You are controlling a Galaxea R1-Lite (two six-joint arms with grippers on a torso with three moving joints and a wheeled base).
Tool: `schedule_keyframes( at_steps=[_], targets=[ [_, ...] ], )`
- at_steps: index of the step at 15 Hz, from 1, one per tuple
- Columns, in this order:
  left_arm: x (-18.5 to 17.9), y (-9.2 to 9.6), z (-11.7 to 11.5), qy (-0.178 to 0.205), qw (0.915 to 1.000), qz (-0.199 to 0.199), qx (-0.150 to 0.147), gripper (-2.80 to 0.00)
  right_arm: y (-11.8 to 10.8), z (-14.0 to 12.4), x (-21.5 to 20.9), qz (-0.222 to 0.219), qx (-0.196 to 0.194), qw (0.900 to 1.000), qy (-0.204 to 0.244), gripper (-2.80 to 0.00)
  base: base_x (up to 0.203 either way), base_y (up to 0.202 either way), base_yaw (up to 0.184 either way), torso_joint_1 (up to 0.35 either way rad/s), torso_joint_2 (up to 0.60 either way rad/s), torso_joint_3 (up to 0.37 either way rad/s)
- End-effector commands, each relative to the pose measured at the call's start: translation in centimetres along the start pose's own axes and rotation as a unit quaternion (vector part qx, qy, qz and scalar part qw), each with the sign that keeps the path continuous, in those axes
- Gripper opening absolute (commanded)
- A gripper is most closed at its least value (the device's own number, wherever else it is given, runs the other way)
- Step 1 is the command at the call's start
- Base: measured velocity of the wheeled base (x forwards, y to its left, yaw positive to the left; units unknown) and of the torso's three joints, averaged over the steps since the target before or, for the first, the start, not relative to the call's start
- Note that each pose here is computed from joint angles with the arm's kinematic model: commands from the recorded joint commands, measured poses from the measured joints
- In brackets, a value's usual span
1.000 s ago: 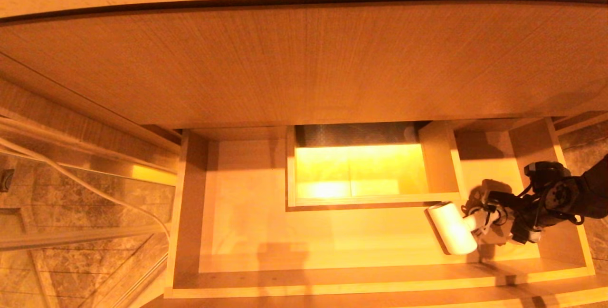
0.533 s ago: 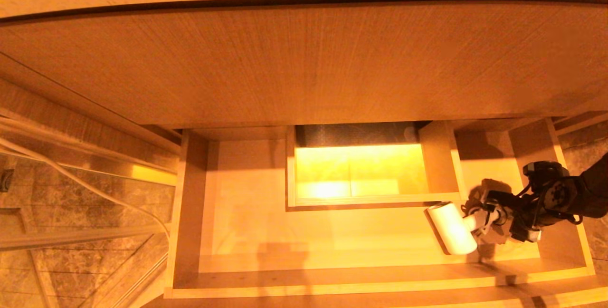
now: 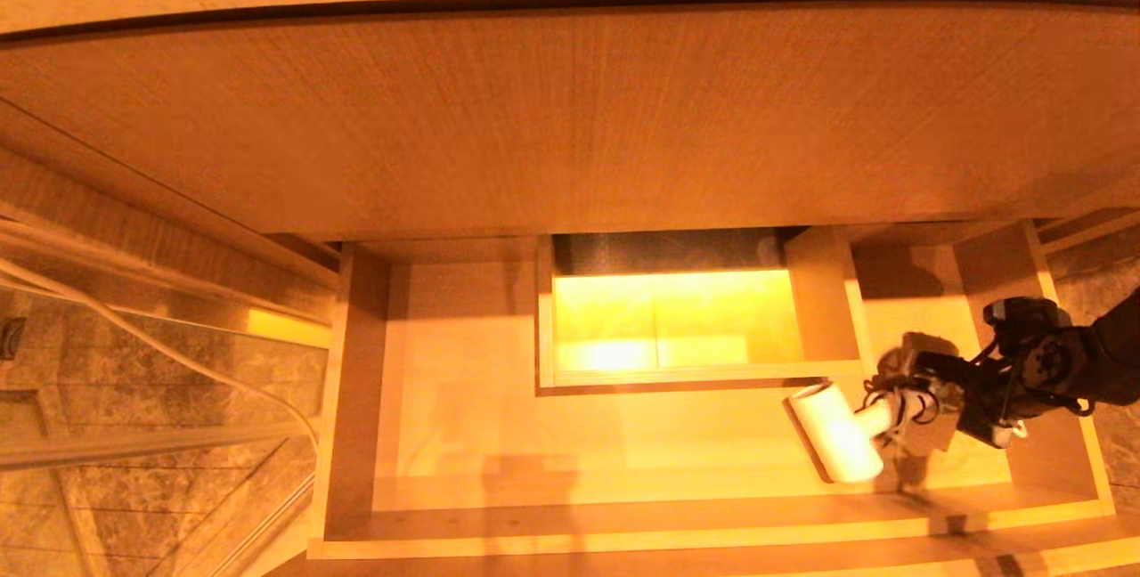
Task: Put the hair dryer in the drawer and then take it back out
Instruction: Take the hairdryer out
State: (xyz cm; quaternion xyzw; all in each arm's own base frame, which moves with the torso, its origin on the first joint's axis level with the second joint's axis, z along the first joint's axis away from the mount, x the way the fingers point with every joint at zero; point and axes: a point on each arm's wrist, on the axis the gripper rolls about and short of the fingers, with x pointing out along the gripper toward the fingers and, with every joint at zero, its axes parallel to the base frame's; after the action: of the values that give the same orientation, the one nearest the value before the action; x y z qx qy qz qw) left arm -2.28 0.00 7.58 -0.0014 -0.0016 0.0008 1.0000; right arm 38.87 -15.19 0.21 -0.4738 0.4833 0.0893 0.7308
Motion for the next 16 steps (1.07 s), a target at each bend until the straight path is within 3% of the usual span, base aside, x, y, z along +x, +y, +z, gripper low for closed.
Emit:
schedule_keyframes(
  at_steps=[1,11,16],
  targets=[
    [0.0,0.0,0.0,0.000,1.0000,0.000,0.000,-2.80,-0.6,0.2,-0.4,-0.012,-0.004,1.000,-0.004,-2.80,0.000,0.000,0.000,0.000,0.00,0.000],
    [0.0,0.0,0.0,0.000,1.0000,0.000,0.000,-2.80,-2.5,0.1,-3.5,-0.051,-0.014,0.999,-0.014,-2.80,0.000,0.000,0.000,0.000,0.00,0.000],
    [0.0,0.0,0.0,0.000,1.0000,0.000,0.000,-2.80,-3.6,-0.2,-6.6,-0.078,-0.046,0.996,-0.024,-2.80,0.000,0.000,0.000,0.000,0.00,0.000]
  ],
)
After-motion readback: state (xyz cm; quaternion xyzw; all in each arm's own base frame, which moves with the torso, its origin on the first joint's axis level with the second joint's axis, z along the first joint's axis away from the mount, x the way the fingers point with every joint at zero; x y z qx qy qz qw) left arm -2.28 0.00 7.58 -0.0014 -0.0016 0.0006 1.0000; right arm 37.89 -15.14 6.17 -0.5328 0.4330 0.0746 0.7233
